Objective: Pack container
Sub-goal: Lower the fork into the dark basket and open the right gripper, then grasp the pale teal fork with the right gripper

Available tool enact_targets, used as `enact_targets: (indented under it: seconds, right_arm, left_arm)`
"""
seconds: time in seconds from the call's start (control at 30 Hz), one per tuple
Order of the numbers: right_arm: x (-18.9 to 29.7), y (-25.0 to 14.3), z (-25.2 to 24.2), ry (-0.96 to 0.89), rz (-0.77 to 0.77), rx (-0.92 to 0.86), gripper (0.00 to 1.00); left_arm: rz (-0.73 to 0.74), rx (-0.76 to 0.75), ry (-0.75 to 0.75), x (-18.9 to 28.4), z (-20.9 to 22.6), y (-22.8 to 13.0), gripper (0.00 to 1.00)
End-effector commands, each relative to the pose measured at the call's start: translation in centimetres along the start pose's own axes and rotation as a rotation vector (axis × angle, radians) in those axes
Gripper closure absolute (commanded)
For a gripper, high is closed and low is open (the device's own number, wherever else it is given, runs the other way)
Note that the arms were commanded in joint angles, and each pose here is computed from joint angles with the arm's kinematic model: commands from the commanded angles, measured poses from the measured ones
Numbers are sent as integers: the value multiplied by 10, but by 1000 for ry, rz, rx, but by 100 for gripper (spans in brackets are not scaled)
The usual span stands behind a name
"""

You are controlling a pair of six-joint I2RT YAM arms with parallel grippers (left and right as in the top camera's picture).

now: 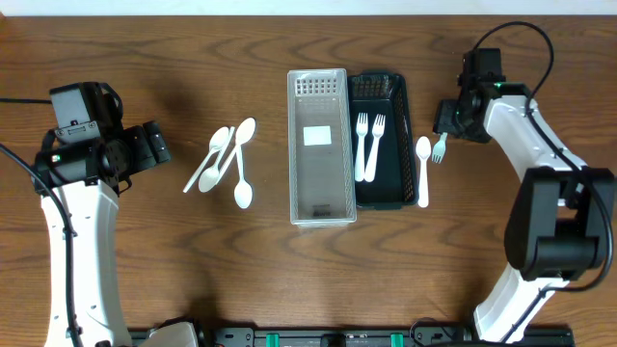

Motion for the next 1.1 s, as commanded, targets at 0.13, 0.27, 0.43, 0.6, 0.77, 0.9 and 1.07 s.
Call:
enact_targets:
  seconds: [0.13,0.27,0.43,0.6,0.77,0.9,1.07]
  right_arm:
    - [-37,-14,-4,-21,86,-28,38]
    - [-42,-16,-4,-22,97,-27,41]
    - [-42,-18,-4,-24,108,-26,68]
    - [-40,-24,-5,-27,143,-24,94]
    - [-19,-17,-6,-37,128,-18,98]
    - [31,12,-6,-45,20,-7,99]
    - [104,39,27,98,-147,58,99]
  left_arm:
    - [-14,-9,0,3,0,5,2]
    - [-14,-9,0,3,0,5,2]
    - [-14,-9,0,3,0,5,2]
    - [-14,-9,0,3,0,5,2]
    - [-14,-9,0,3,0,5,2]
    - [-14,-9,0,3,0,5,2]
    - [-14,-9,0,3,0,5,2]
Point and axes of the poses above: each gripper's point midway between its finger pads, its own x axis back along the fingers, its own z axis along the line the jaws close on, y = z × x, the point moved 6 cm from there along x, back along the fingers, and after that the axes turned 10 degrees about x, right-handed, at the moved point
